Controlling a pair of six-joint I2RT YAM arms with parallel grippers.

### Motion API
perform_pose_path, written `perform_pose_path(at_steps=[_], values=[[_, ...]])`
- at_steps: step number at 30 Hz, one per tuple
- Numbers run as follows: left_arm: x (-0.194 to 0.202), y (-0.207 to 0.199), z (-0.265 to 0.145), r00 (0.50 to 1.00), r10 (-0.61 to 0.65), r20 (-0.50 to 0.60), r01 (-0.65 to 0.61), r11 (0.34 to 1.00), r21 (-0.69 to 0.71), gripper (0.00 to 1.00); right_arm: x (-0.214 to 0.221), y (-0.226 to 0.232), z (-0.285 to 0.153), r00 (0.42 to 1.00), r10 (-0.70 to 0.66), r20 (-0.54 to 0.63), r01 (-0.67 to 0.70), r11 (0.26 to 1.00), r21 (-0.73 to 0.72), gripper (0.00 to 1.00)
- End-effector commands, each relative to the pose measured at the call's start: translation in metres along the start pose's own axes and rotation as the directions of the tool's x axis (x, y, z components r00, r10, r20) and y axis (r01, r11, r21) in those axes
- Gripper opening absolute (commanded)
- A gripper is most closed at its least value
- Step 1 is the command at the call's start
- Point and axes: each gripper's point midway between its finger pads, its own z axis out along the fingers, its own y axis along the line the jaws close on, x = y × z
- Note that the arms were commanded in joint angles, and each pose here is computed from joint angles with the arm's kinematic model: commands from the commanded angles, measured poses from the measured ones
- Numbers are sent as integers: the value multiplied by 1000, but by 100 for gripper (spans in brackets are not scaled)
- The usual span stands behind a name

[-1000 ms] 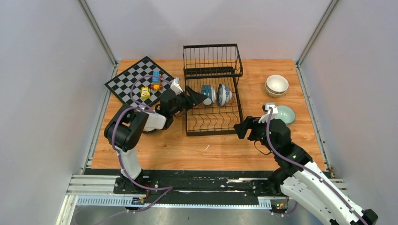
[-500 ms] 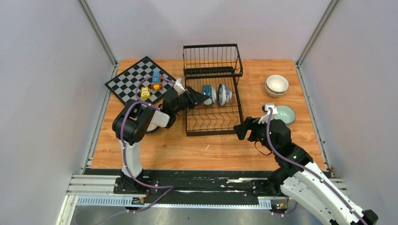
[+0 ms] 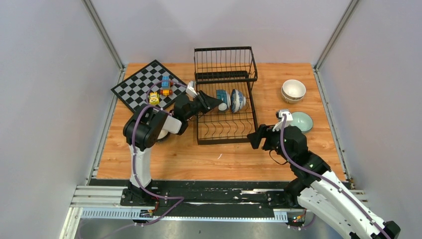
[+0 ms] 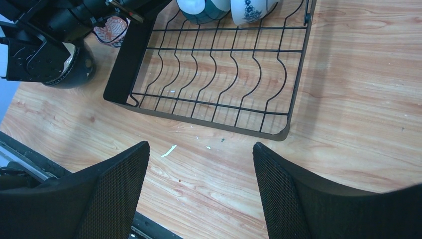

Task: Unload the bowls from the dish rack
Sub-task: Pick up the bowl from the dish rack.

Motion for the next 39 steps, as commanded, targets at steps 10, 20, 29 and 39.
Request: perform_pose_path(at_steps=[10,20,29,39], values=[[-1,-26,11,1000,28,5,-28,991,128,7,-2,-9,-2,1000,-20,15,19,999,29,80],[-12,-55,11,999,16,45,-28,964,263,0,-1,-11,-4,1000,-26,17,26,999,33,80],[-17,-70,10,998,23,54,-39,949,312,0,-4,-11,-7,999,-32,27,31,999,34,80],[-18,-80,1,997,45,63,-62,946,317,0,-4,-12,-10,999,-27,31,26,999,33,80]])
